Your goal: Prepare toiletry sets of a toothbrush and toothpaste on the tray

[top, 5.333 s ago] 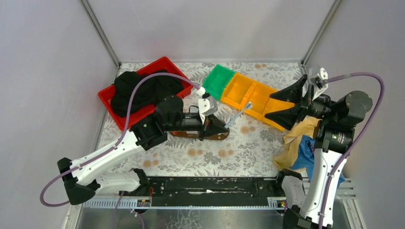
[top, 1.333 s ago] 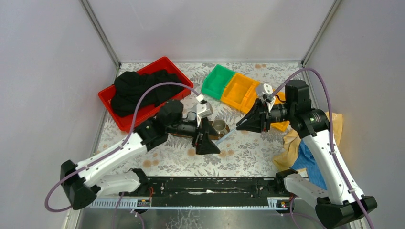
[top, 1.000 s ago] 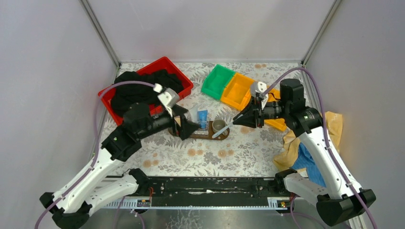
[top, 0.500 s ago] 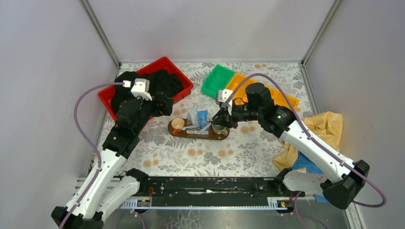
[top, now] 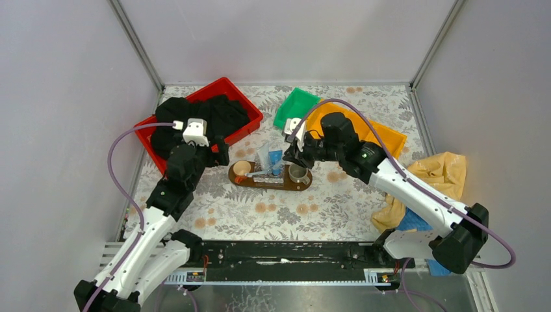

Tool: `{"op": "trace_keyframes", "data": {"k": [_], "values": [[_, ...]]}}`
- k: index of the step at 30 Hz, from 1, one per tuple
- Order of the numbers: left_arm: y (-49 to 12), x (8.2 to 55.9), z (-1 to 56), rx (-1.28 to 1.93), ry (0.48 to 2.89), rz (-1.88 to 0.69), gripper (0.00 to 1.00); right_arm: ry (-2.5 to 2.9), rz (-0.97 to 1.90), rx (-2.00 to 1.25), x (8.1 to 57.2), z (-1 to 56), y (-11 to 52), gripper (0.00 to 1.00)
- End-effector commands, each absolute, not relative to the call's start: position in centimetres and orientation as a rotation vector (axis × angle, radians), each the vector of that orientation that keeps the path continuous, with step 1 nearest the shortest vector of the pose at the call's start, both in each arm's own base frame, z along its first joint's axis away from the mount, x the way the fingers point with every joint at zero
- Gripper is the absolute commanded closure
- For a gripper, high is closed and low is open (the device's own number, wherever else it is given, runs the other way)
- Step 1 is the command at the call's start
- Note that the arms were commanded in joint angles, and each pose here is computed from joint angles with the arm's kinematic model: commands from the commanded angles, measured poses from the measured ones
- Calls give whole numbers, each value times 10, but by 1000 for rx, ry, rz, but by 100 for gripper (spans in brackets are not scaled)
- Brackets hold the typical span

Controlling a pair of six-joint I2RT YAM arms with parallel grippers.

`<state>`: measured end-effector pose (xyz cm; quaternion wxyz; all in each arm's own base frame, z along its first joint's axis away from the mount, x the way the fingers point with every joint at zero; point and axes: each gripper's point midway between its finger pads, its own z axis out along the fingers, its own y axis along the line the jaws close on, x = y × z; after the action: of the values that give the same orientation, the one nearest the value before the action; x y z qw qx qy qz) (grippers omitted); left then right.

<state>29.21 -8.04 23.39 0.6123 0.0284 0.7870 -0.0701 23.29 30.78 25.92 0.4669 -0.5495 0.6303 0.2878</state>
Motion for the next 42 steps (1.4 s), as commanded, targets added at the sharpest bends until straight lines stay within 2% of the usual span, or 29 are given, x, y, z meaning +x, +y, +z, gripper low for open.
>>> {"op": "trace_keyframes", "data": {"k": [1, 14, 25, 34, 42], "values": [[-74, 298, 254, 53, 1730, -132, 0, 1480, 682, -1308, 242, 284, 317, 100], [-74, 295, 256, 51, 1716, -148, 0, 1526, 677, -1309, 248, 255, 323, 100], [-75, 295, 256, 58, 1716, -155, 0, 1541, 692, -1330, 242, 251, 321, 100], [-76, 296, 256, 61, 1717, -161, 0, 1514, 697, -1316, 234, 269, 314, 100], [-76, 296, 256, 61, 1714, -165, 0, 1539, 722, -1327, 234, 247, 319, 100]]}}
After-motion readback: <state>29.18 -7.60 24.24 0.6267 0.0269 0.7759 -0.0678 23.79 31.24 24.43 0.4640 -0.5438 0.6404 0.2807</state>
